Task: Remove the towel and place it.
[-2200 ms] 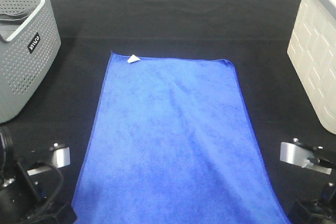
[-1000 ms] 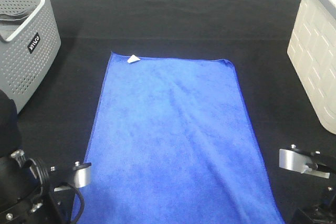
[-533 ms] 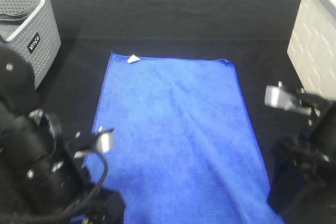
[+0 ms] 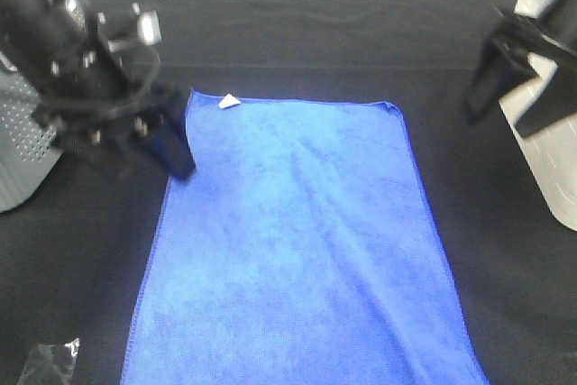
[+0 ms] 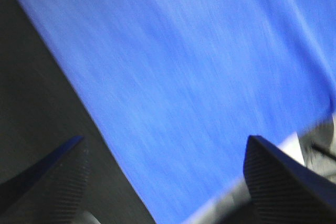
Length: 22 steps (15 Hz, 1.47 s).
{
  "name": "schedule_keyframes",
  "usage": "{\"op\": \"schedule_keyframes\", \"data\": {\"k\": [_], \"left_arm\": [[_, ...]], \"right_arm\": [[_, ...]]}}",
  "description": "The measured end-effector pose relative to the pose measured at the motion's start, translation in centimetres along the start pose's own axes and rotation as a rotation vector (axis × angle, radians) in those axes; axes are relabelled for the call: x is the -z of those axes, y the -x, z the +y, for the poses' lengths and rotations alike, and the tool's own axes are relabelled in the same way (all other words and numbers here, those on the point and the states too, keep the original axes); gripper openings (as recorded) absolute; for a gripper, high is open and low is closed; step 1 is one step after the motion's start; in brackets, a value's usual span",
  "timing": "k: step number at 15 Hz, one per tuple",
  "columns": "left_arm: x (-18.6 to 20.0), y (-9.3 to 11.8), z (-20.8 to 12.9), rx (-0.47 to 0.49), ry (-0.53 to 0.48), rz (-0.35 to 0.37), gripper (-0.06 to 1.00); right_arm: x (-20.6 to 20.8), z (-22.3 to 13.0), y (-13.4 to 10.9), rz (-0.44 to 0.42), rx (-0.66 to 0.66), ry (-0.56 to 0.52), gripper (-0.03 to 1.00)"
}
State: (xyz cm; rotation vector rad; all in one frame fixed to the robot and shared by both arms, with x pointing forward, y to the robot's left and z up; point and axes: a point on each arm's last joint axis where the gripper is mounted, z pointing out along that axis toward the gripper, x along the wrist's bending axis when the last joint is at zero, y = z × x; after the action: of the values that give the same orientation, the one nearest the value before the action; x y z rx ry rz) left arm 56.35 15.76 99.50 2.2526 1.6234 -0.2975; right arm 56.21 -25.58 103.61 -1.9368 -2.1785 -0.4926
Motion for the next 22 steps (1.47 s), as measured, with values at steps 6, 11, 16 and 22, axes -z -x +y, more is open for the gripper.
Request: {"op": "schedule_keyframes", "data": {"k": [6, 11, 16, 22], "left_arm": [[0.2, -5.7, 7.8, 0.033, 0.109, 0.021, 0.74], [-2.8, -10.7, 12.9, 0.054, 0.127, 0.024, 0.75], [-7.5, -13.3, 16.2, 0.025, 0.159, 0.013, 0.74], [-10.2, -14.0, 16.9, 0.0, 0.177, -0.048, 0.74]], "right_arm": [[-1.7, 8.9, 1.6, -0.038, 0.057, 0.066, 0.81], [-4.0, 13.8, 2.9, -0.058, 0.097, 0.133, 0.81], [-8.4, 14.6, 4.3, -0.013, 0.122, 0.098, 0.81], [-12.5, 15.3, 6.0, -0.02, 0.1, 0.107, 0.81]]}}
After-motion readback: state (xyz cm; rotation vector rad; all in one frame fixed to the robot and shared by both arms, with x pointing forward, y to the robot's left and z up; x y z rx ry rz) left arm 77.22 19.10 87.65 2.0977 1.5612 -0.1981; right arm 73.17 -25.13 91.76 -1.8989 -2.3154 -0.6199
